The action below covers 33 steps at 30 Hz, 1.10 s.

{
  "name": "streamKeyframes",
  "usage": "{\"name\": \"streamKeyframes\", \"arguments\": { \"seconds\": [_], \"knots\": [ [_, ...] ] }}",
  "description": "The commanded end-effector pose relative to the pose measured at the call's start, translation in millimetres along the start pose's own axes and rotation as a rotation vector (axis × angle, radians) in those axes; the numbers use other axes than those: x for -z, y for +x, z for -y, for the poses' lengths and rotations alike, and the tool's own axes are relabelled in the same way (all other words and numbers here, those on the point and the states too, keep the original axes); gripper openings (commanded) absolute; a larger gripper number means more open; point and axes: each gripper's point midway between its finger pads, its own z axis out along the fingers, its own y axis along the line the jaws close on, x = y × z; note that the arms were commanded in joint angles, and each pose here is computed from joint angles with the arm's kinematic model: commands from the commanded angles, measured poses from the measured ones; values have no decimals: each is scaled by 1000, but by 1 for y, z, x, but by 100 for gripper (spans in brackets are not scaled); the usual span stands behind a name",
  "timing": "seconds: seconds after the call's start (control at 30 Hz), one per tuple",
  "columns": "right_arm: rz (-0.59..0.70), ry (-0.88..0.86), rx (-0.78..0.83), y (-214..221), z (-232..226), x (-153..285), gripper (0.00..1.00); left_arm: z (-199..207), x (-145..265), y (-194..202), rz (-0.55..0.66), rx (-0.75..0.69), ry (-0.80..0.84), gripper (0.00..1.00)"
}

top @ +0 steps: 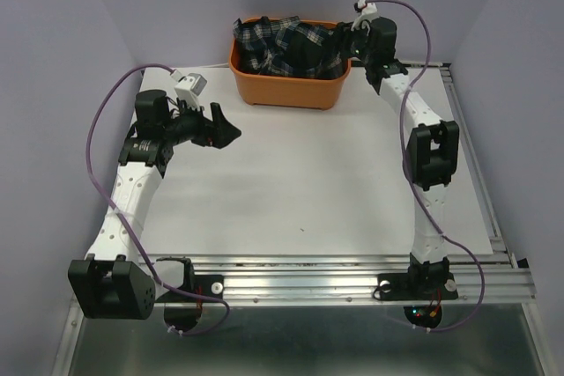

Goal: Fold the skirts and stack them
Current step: Grab the skirt from the pile

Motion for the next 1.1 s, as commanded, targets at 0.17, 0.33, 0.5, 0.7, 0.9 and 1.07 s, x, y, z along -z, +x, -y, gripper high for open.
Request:
{"name": "streamKeyframes", "arguments": {
  "seconds": [0.17, 0.33, 0.5, 0.7, 0.9, 1.07],
  "knots": [
    [107, 258, -125, -36, 22, -2, 69, 5, 7, -16, 65, -28, 0, 98],
    [75, 280, -130, -14, 28, -15, 68, 3, 9, -13, 67, -24, -16, 98],
    [38, 335, -120, 11, 37, -19, 67, 2, 10, -13, 72, -20, -20, 98],
    [-15, 339, -114, 33, 36, -21, 64, -1, 9, -11, 71, -13, -26, 98],
    [-78, 296, -135, 48, 22, -20, 44, -1, 9, -12, 73, -7, -23, 98],
    [-79, 292, -120, 41, 20, -18, 9, -2, 10, -12, 74, -6, -27, 98]
  ]
}}
